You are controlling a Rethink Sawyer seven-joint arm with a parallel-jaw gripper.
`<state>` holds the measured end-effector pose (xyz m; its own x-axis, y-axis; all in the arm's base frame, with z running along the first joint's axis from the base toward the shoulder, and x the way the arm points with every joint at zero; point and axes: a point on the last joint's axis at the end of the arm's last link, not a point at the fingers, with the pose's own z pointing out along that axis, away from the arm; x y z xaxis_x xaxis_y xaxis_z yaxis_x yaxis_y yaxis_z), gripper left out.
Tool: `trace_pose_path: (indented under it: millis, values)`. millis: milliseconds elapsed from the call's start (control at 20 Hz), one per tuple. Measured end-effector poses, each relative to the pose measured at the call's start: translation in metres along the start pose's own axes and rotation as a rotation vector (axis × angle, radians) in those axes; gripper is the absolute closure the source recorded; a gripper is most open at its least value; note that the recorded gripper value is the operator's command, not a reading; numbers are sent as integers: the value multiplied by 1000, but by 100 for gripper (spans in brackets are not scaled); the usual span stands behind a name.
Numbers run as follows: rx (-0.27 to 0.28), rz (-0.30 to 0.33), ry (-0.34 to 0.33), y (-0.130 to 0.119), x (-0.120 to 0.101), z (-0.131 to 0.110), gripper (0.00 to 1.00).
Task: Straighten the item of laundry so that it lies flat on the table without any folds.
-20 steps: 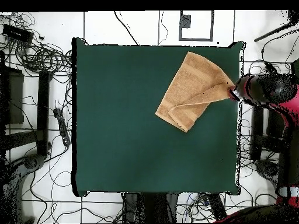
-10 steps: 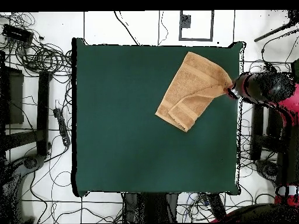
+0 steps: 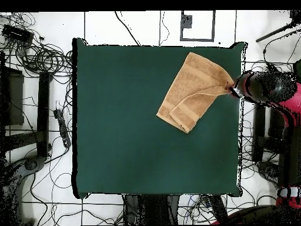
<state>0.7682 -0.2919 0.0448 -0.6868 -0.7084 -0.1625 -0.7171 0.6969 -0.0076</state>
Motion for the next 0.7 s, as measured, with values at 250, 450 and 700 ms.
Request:
trace_pose_path:
  millis: [250,450,700]
  values:
    - [22,-2,13,-1,2,0,0]
    - [30,-18,42,2,-1,-1,0]
    - [53,-48,85,6,-14,-10,0]
